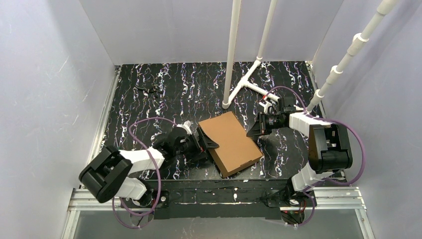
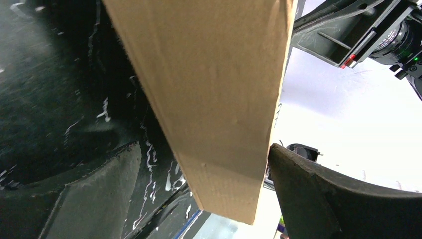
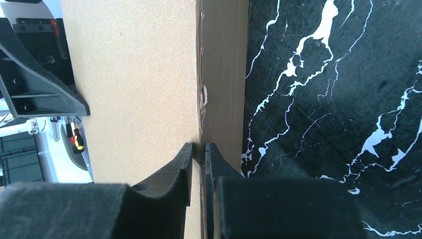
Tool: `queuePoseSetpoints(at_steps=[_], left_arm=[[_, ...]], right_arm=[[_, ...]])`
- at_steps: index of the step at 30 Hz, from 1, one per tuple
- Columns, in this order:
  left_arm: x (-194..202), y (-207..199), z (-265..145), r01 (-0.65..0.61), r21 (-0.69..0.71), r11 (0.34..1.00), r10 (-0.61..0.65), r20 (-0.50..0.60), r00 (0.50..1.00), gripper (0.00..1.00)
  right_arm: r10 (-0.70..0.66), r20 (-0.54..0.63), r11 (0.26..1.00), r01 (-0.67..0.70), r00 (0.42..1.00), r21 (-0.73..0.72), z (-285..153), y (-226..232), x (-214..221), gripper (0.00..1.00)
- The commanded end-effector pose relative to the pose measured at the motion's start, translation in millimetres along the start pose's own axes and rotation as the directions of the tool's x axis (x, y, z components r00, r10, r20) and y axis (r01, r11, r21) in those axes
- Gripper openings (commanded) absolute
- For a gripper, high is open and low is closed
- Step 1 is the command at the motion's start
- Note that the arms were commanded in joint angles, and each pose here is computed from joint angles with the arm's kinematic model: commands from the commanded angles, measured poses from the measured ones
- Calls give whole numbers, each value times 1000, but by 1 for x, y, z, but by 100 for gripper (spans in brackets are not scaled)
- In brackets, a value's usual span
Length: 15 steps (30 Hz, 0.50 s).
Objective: Fold the paper box
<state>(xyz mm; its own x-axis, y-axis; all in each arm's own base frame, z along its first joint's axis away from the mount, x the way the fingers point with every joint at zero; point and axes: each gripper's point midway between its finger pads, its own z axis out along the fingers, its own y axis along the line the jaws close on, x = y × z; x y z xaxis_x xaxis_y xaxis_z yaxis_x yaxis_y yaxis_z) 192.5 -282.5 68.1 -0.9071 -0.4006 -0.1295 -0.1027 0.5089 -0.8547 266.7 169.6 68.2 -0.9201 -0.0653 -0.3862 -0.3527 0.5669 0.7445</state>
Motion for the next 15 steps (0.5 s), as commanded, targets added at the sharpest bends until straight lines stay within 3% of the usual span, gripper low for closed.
queuePoseSetpoints(at_steps=[1,3,10,15], left_arm=[[-1,-31,15,-25,79,997,27,-13,1000,98],[-2,-28,20,1,72,997,0,-7,1000,95],[-4,-20,21,50,69,996,-52,26,998,61],[-5,-26,14,36,97,995,-40,40,998,37]], right_arm=[[-7,-57,976,19,998,215,-1,-52,18,8],[-5,-58,978,17,998,209,-1,-51,18,8],[10,-54,998,-7,998,69,6,-29,18,11],[-12,-33,1000,12,999,6,3,-14,14,22]])
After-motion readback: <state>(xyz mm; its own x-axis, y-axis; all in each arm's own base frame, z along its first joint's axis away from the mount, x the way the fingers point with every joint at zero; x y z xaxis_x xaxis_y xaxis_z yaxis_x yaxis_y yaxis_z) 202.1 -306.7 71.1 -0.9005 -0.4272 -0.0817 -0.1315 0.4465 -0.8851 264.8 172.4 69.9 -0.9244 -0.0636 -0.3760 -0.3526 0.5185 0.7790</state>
